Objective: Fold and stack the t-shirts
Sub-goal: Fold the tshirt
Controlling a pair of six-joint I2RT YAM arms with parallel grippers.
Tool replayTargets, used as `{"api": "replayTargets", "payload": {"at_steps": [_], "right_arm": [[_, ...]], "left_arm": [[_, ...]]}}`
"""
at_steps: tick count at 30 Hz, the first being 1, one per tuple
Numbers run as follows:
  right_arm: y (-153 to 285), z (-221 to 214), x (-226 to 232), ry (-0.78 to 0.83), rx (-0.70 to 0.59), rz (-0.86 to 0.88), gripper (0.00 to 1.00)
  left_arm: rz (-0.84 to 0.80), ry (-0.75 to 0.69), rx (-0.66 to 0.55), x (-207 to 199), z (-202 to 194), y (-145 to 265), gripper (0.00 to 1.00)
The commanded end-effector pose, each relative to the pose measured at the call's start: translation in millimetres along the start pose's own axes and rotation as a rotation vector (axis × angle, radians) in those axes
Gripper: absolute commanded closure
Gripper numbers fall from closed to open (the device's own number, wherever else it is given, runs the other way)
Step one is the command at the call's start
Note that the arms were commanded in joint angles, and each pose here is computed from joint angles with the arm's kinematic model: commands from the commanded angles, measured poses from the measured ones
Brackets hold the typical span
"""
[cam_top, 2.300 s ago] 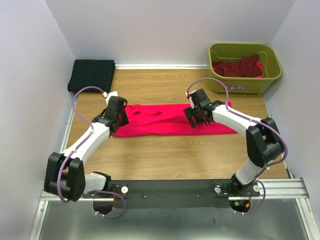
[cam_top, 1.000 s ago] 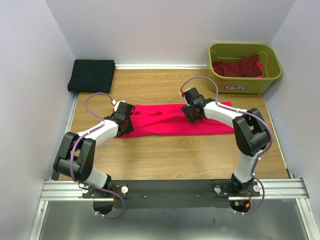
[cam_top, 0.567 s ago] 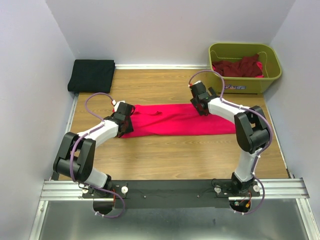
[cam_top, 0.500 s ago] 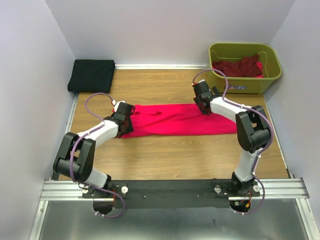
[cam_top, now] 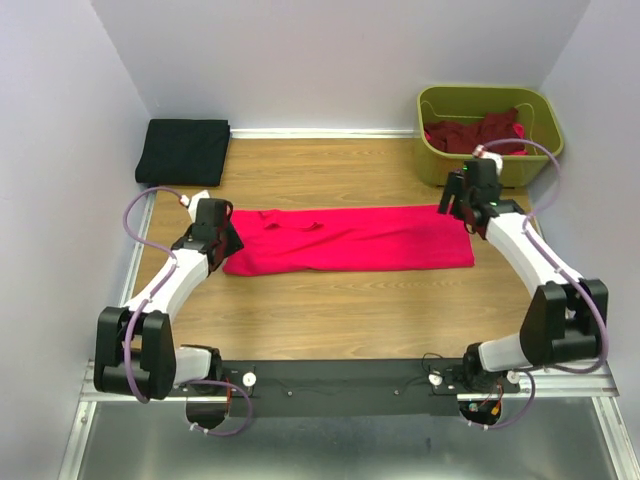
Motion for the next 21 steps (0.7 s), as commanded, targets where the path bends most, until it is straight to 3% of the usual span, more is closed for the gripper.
{"api": "replayTargets", "payload": {"at_steps": [1, 3, 10, 21], "right_arm": [[9, -43, -20, -0.299, 0.188, 0.026, 0.17], [15, -55, -35, -0.395, 0.225, 0.004, 0.17], [21, -89, -93, -0.635, 0.305, -0.111, 0.16], [6, -107, -96, -0.776, 0.371, -0.041, 0.16]], "left_arm": [[0.017, 0.061, 0.023, 13, -8, 2, 0.39], [0.039, 0.074, 0.037, 21, -13, 0, 0.35], [0.037, 0.086, 0.124, 28, -42, -7, 0.33], [-0.011, 0.21, 0.119, 21, -48, -5, 0.33]]}}
Point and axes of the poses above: each gripper's point midway between its finger pads, its own y axis back along the fingers, its own x axis along the line the jaws close on, z = x × y, the point moved 4 cm from there along y, back along the fingers, and after that the axes turned 11 degrees about -y, right-handed, at the moved point
